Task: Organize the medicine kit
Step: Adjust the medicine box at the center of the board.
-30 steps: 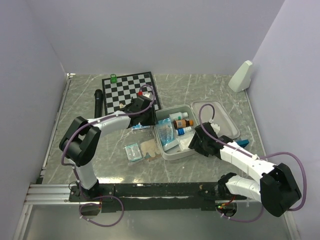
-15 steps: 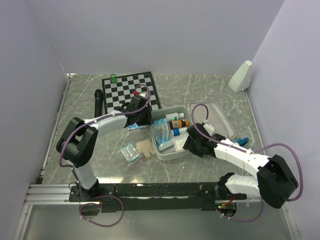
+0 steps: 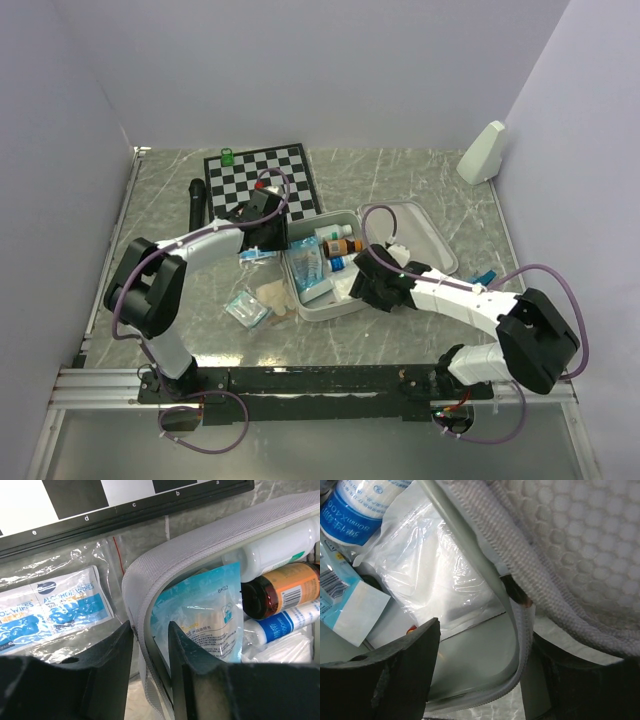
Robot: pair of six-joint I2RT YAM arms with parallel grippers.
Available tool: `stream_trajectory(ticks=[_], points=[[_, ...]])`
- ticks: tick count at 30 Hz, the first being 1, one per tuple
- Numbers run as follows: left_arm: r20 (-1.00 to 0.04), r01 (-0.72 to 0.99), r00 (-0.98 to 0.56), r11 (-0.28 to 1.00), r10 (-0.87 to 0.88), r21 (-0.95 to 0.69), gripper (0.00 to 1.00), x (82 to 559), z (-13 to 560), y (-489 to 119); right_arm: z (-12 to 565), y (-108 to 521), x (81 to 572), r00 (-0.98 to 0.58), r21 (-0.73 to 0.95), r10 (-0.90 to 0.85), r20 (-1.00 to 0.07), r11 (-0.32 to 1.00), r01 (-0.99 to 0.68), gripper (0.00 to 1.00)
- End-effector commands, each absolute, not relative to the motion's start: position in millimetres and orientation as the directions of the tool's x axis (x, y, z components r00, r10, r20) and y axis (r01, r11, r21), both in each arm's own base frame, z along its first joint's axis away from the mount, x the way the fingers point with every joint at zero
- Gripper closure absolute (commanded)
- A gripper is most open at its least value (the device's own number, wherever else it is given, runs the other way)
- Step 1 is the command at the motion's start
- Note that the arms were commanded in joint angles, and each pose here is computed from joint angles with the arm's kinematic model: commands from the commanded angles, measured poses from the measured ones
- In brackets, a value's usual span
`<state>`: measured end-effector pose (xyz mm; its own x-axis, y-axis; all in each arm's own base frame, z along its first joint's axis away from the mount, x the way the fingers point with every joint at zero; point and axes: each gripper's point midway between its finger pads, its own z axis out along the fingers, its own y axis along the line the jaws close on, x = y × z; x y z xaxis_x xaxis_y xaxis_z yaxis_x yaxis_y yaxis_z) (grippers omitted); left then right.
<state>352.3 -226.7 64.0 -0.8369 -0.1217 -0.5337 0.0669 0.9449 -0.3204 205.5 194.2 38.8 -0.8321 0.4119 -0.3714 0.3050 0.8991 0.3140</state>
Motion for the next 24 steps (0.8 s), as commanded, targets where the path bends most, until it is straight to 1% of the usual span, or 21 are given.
stream_trajectory(ticks=[1, 7, 10, 11, 17, 24], points=[[-0.532, 0.135, -0.845, 0.94, -0.057, -0.315, 0.62, 350, 55, -234, 71, 282, 171, -0.937, 0.546, 0.119, -0.328, 0.833, -0.085, 0.32], [-0.55, 0.154, -0.834, 0.935, -0.051, -0.32, 0.61, 357, 63, -239, 92, 257, 177, -0.894, 0.473, 0.1, -0.437, 0.871, -0.134, 0.13], [-0.553, 0.154, -0.832, 0.937, -0.048, -0.313, 0.61, 364, 66, -240, 109, 237, 185, -0.849, 0.418, 0.119, -0.515, 0.9, -0.127, 0.02], [-0.556, 0.156, -0.83, 0.937, -0.046, -0.312, 0.61, 366, 68, -241, 113, 227, 189, -0.833, 0.393, 0.127, -0.539, 0.912, -0.116, 0.0], [-0.57, 0.161, -0.82, 0.938, -0.046, -0.307, 0.61, 371, 73, -242, 135, 196, 199, -0.776, 0.444, 0.223, -0.59, 0.892, -0.081, 0.0], [-0.568, 0.16, -0.822, 0.939, -0.044, -0.303, 0.61, 371, 71, -242, 121, 185, 198, -0.786, 0.446, 0.236, -0.571, 0.893, -0.055, 0.0]])
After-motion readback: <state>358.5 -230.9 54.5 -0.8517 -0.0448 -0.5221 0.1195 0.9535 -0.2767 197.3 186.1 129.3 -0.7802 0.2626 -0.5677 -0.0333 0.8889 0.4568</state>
